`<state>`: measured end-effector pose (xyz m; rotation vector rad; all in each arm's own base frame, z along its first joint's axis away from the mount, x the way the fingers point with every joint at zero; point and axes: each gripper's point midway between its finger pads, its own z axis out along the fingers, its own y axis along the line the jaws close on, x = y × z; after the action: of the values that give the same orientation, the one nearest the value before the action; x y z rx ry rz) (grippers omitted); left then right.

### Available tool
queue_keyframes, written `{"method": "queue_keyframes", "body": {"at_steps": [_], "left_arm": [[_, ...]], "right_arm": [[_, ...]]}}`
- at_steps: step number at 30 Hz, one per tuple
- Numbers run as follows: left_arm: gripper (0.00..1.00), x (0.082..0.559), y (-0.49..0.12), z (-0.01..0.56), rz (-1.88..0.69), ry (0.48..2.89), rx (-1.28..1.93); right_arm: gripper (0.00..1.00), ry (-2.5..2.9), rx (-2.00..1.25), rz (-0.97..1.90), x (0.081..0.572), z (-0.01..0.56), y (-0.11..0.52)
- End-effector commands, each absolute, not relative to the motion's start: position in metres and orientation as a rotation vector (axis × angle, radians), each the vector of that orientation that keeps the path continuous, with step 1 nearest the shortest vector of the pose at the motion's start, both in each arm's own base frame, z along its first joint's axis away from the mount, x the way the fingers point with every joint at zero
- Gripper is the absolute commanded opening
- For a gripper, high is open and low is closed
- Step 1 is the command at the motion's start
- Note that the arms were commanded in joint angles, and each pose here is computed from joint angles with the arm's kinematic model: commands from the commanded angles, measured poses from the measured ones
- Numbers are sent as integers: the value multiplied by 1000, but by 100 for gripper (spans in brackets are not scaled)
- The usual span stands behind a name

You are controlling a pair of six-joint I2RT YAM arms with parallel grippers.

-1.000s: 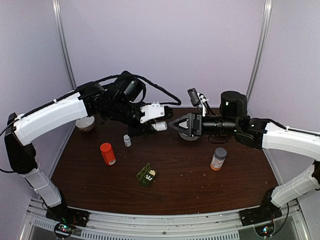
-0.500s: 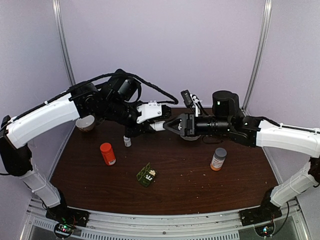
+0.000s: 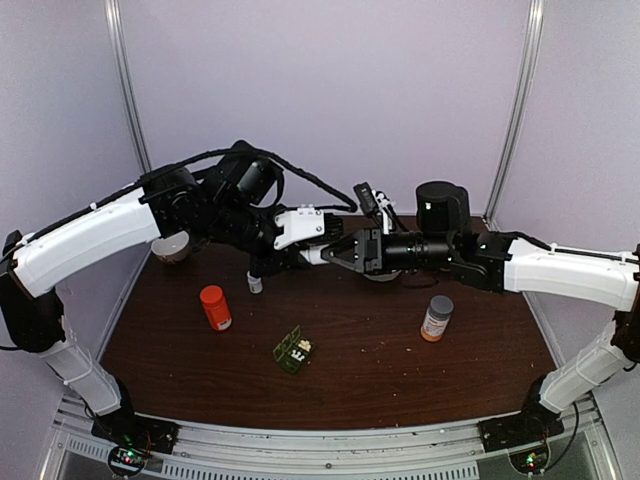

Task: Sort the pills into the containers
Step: Pass from the left arm to the right, then pass from the right arm to the left

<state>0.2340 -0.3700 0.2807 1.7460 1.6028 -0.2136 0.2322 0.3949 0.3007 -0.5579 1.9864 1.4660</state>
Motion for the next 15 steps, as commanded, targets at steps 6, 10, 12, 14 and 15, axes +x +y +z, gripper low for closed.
{"method": "queue_keyframes", "body": {"at_steps": [6,10,12,14,15], "left_arm": [[51,235,-373,298,-227,1570,1672],[72,233,-369,319,-271,1559,1567],[80,230,-363,331,-299,1546,1498],[85,226,-356,347,-339,1529,1412],[89,225,-352,354,-366,1530,1356]], "right_arm": [[19,1905,-549,1524,229,323,395],[19,1866,-518,1532,231,330,388],[19,1827,-506,1545,230,337,382],[19,1768,-508,1558,226,348,375],[19,1732,-511,1566,223,355,372]]}}
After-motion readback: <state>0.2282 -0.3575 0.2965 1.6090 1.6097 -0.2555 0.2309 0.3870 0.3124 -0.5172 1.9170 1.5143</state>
